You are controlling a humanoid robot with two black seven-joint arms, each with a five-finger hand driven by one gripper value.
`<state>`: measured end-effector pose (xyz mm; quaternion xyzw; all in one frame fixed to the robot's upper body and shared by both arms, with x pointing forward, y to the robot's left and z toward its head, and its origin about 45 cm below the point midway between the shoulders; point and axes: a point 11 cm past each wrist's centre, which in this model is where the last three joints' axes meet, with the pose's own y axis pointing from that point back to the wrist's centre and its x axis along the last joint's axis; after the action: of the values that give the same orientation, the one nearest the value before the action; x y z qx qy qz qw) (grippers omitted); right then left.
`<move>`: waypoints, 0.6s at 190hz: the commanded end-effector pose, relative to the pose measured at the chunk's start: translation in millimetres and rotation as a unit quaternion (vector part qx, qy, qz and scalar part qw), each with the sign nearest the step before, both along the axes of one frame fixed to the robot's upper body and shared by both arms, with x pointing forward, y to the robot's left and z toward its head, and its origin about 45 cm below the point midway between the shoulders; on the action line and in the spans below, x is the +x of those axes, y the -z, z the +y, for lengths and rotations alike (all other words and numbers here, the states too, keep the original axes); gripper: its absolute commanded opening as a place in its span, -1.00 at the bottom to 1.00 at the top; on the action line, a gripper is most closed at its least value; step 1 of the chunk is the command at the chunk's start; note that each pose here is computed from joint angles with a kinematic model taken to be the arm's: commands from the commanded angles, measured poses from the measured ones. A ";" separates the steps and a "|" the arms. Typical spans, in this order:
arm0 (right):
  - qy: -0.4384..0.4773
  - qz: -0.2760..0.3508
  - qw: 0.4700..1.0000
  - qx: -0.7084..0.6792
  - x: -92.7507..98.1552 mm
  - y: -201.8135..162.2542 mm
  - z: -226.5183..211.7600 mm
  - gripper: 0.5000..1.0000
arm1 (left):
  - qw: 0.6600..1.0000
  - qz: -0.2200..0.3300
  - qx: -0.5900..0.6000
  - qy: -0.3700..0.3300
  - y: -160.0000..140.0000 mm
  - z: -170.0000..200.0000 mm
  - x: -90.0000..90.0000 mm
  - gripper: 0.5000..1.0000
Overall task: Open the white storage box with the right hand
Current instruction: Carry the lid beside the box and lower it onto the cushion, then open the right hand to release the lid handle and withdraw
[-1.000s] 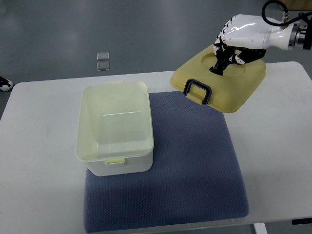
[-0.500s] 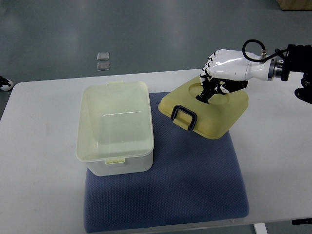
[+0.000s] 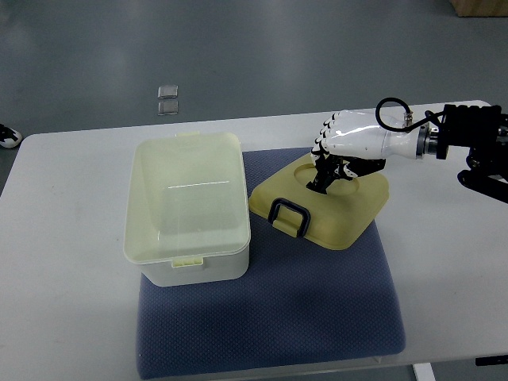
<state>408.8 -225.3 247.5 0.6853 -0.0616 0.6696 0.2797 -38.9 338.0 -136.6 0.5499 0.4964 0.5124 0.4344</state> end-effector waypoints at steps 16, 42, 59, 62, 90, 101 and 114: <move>-0.008 0.006 1.000 0.010 -4.0 9.6 10.1 -1.00 | 1.000 0.000 0.000 0.000 0.0 -0.1 0.0 1.00; -0.017 0.007 1.000 0.020 -5.6 10.8 21.3 -1.00 | 1.000 0.000 0.001 0.000 0.0 0.4 0.0 1.00; -0.025 0.006 0.999 0.030 -7.0 10.3 31.1 -0.21 | 1.000 0.000 0.000 0.000 0.0 -0.1 0.0 1.00; -0.028 0.005 0.999 0.034 -7.4 9.8 33.8 -0.05 | 1.000 0.000 0.000 0.000 0.0 -0.1 0.0 1.00; -0.033 0.007 0.999 0.038 -8.9 10.6 39.5 0.45 | 1.000 0.000 0.000 0.000 0.0 -0.1 0.0 1.00; -0.032 0.007 0.999 0.040 -8.7 9.9 39.6 0.64 | 1.000 0.000 0.001 0.000 0.0 0.4 0.0 1.00; -0.030 0.008 0.999 0.044 -8.2 9.3 39.6 0.71 | 1.000 0.000 0.000 0.000 0.0 -0.1 0.0 1.00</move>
<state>399.9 -186.0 237.3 0.7021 -0.0635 0.6705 0.2312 -38.9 338.1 -136.6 0.5500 0.4963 0.5124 0.4342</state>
